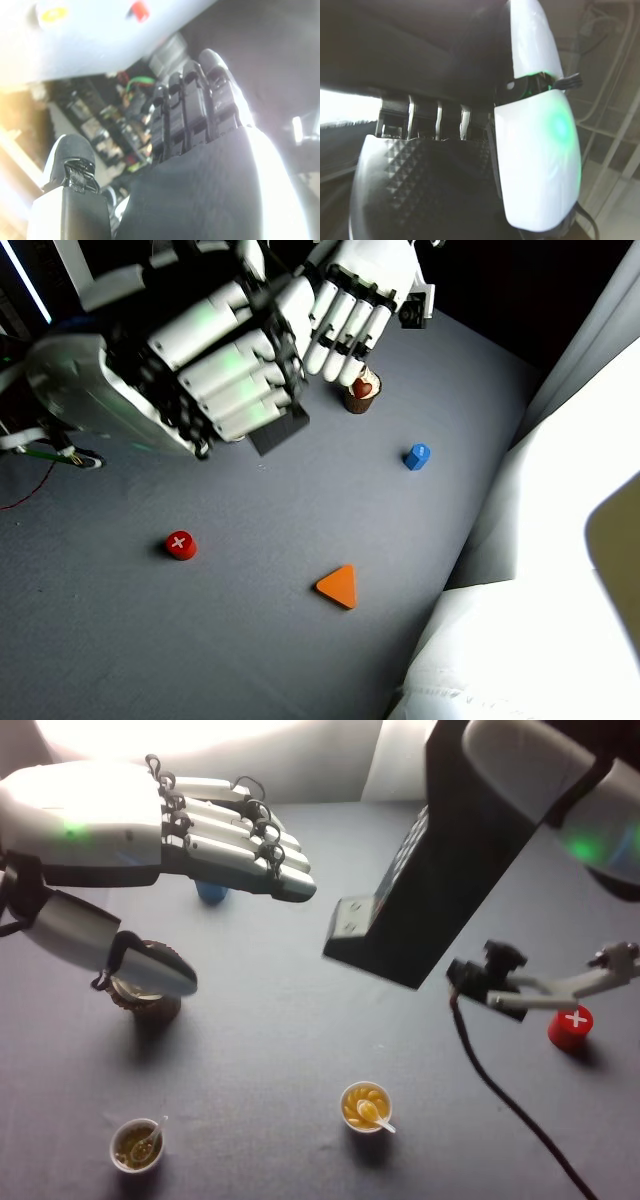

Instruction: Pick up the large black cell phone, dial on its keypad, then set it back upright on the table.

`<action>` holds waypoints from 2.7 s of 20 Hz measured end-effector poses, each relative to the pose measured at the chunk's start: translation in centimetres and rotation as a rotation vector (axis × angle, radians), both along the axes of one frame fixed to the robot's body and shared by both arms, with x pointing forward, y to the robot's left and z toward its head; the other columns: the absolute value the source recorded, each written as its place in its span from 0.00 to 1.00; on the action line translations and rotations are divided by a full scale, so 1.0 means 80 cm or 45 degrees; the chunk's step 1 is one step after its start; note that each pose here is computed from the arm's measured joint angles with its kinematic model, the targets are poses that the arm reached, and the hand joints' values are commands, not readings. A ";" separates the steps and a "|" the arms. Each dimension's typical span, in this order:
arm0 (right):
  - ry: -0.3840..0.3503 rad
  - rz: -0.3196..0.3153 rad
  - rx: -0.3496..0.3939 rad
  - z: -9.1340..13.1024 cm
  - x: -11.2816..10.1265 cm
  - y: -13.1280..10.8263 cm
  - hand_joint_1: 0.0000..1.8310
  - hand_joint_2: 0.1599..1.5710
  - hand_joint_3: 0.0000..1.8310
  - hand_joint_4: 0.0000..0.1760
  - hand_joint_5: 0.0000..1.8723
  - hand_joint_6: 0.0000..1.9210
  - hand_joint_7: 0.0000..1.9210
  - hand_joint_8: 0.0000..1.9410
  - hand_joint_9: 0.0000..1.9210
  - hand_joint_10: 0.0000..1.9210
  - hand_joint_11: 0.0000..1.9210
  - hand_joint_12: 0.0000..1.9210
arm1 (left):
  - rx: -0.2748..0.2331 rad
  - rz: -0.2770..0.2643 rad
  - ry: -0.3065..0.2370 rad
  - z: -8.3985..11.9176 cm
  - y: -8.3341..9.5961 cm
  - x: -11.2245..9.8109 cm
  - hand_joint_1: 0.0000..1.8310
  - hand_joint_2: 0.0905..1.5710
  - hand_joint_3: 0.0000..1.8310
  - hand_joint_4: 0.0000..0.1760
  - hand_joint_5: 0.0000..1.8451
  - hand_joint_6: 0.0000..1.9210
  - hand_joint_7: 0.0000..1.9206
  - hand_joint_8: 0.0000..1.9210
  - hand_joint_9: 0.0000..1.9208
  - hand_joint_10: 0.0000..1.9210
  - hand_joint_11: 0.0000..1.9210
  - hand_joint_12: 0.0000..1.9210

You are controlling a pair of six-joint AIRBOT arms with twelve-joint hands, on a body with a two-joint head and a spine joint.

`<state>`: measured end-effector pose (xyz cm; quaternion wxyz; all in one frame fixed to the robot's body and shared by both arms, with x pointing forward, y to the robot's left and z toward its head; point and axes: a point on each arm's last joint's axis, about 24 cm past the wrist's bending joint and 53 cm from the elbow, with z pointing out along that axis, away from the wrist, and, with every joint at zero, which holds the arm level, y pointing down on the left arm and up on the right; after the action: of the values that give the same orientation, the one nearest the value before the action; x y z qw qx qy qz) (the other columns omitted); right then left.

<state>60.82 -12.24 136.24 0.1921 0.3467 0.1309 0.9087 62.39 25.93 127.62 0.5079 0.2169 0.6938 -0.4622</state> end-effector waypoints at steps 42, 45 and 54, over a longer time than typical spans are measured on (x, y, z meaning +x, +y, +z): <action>-0.169 -0.009 -0.126 0.003 -0.007 -0.015 0.74 0.72 0.00 0.00 0.46 0.53 0.43 0.65 0.41 0.78 0.36 0.77 | -0.222 -0.156 -0.017 0.023 -0.065 -0.003 0.72 0.68 0.21 0.91 0.07 0.00 0.35 0.84 0.49 1.00 0.53 1.00; -0.167 -0.019 -0.124 0.003 -0.005 -0.018 0.75 0.72 0.00 0.00 0.46 0.52 0.42 0.65 0.41 0.77 0.31 0.81 | -0.225 -0.128 -0.014 0.020 -0.064 0.006 0.72 0.68 0.20 0.79 0.07 0.00 0.36 0.83 0.51 1.00 0.55 1.00; -0.169 -0.014 -0.119 0.003 -0.006 -0.016 0.74 0.72 0.00 0.00 0.46 0.50 0.44 0.63 0.42 0.76 0.36 0.77 | -0.219 -0.159 0.007 0.009 -0.085 0.008 0.72 0.66 0.21 0.76 0.07 0.00 0.37 0.82 0.52 1.00 0.56 1.00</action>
<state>60.37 -13.50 136.44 0.2211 0.2771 0.1584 0.9215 63.01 19.13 128.34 0.4929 0.2140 0.6382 -0.5513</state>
